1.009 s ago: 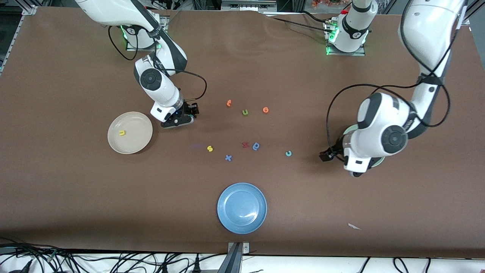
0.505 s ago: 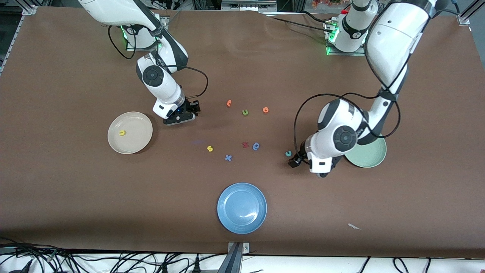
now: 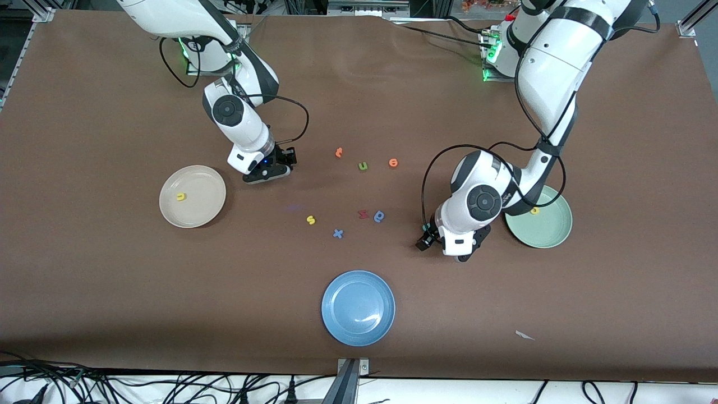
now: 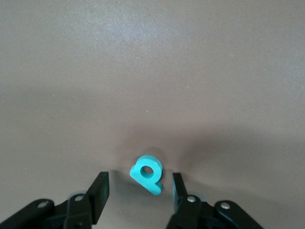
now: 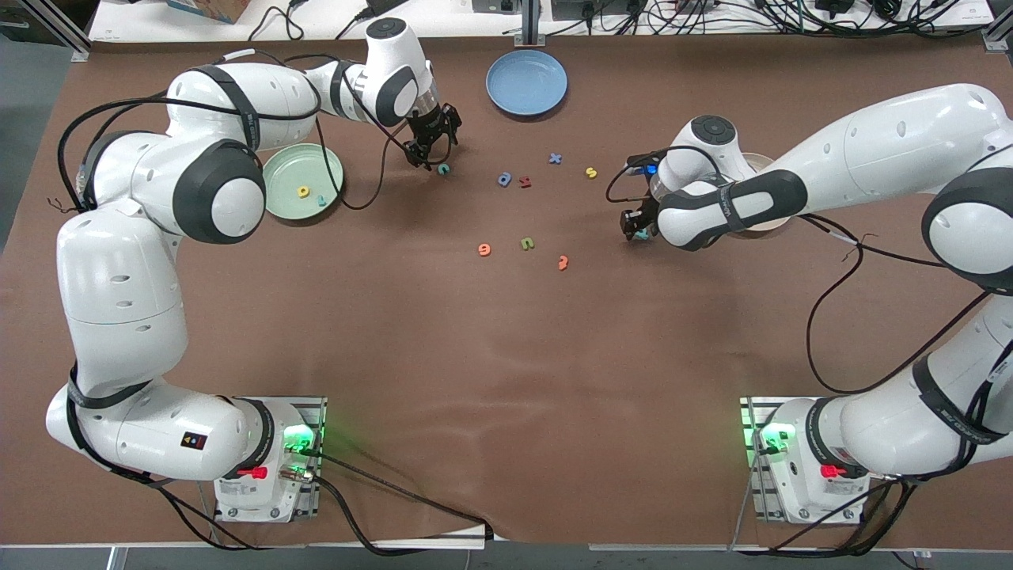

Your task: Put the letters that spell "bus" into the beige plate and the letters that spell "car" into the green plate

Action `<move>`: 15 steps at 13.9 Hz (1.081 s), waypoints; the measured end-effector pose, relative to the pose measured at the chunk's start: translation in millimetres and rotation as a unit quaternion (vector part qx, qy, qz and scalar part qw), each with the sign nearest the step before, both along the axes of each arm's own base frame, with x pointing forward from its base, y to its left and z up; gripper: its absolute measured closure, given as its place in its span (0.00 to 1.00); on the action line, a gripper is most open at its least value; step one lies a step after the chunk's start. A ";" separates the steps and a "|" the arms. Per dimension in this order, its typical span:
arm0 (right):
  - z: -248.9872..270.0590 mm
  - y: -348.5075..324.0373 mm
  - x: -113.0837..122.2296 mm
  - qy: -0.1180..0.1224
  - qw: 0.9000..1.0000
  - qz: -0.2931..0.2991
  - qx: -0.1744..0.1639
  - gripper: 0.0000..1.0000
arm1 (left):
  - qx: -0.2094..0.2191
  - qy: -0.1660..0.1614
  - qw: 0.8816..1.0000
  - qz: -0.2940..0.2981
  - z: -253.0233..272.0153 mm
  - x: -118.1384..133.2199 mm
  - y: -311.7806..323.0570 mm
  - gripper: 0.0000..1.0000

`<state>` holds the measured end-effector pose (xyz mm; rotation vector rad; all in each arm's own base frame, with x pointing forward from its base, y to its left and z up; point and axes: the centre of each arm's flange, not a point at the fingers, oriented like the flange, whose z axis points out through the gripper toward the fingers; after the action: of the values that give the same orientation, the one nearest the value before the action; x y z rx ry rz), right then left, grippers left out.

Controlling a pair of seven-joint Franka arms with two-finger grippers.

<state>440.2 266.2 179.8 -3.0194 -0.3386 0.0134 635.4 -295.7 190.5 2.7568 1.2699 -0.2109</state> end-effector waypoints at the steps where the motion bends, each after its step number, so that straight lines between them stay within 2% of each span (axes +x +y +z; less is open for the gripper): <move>1: 0.0 0.1 0.1 -0.001 1.000 0.000 0.001 0.41 | 0.000 0.000 1.000 -0.001 -0.2 -0.3 -0.6 0.19; 2: -0.4 0.2 0.0 -0.001 1.000 0.000 0.001 0.42 | 0.000 0.000 1.000 -0.001 -0.1 -0.2 -0.7 0.19; 4: -2.0 0.3 -0.4 -0.003 1.000 0.001 0.002 0.45 | 0.003 -0.001 1.000 -0.004 -1.1 -1.0 -1.6 0.34; 7: -5.7 0.5 -1.0 -0.003 1.000 0.001 0.004 0.45 | 0.009 0.001 1.000 -0.014 -7.3 -4.3 -5.1 0.34; 9: -5.5 0.8 -0.8 -0.005 1.000 0.004 0.004 0.48 | 0.011 0.005 1.000 -0.015 -14.2 -6.4 -6.1 0.34; 10: -5.2 0.9 -0.7 -0.007 1.000 0.007 0.003 0.54 | 0.011 0.007 1.000 -0.016 -17.0 -7.4 -6.7 0.34; 11: -5.1 0.9 -0.7 -0.007 1.000 0.008 0.003 0.56 | 0.012 0.009 1.000 -0.017 -19.4 -8.5 -7.7 0.34; 13: -4.4 0.9 -0.3 -0.009 1.000 0.008 0.003 0.69 | 0.012 0.009 1.000 -0.018 -20.9 -9.1 -8.8 0.39; 14: -4.4 1.0 -0.4 -0.009 1.000 0.009 0.003 0.69 | 0.011 0.008 1.000 -0.018 -19.8 -8.3 -9.2 0.46; 15: -4.4 1.0 -0.4 -0.009 1.000 0.009 0.003 0.69 | 0.011 0.008 1.000 -0.018 -19.9 -8.3 -9.2 0.46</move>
<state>439.9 267.2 175.4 -3.0124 -0.3665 -0.0138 627.1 -304.8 170.6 2.8046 1.2349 -0.2244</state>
